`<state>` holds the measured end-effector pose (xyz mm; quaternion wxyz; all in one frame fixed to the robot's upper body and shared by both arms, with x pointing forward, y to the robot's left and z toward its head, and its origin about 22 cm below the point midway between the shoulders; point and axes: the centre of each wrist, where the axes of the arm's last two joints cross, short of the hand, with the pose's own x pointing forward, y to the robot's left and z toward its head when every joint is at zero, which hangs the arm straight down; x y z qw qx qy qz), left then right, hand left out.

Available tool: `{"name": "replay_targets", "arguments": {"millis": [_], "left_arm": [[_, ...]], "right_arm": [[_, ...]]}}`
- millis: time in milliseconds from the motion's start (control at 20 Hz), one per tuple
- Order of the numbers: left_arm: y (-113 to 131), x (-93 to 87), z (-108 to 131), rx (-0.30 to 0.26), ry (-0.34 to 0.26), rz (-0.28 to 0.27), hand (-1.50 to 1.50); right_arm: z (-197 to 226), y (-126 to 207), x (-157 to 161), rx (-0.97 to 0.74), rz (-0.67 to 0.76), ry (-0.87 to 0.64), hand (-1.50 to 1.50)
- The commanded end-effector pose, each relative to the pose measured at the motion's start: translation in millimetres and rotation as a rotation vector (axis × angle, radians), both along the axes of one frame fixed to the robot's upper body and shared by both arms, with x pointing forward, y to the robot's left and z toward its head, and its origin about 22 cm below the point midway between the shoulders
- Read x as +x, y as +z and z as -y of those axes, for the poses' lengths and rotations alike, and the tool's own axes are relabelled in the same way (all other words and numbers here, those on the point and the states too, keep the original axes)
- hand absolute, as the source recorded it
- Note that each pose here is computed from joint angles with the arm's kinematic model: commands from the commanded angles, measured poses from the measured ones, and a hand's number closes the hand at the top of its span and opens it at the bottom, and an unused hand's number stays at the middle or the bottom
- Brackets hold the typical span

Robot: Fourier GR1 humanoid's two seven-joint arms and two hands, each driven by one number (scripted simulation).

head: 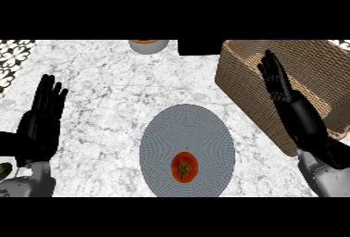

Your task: Pick the tomato from the placemat and place it in the basket

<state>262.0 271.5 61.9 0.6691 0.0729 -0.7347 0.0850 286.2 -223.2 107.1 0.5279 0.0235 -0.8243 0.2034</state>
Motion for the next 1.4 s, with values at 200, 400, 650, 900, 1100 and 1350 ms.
{"name": "replay_targets", "arguments": {"millis": [200, 400, 650, 900, 1100, 1350], "left_arm": [[0, 13.3, -23, 0.164, -0.104, -0.159, 0.0], [-13, 11.2, -25, 0.189, -0.16, -0.253, 0.0], [-23, 11.0, -34, 0.17, -0.129, -0.302, 0.0], [-16, 24.7, -39, 0.149, -0.11, -0.305, 0.0], [-22, 26.2, -39, 0.166, -0.106, -0.303, 0.0], [-22, 18.2, -60, 0.168, -0.071, -0.331, 0.0]], "right_arm": [[-67, 45, 16, 0.2, 0.185, 0.434, 1.5], [-91, 53, -8, -0.321, 0.461, 0.73, -1.5], [-176, -17, -80, -0.193, 0.593, 0.668, -1.5], [-223, 3, -124, -0.332, 0.498, 0.539, -1.5], [-214, 30, -128, -0.584, 0.432, 0.427, -1.5], [-197, 59, -105, -0.908, 0.507, 0.084, -1.5]]}}
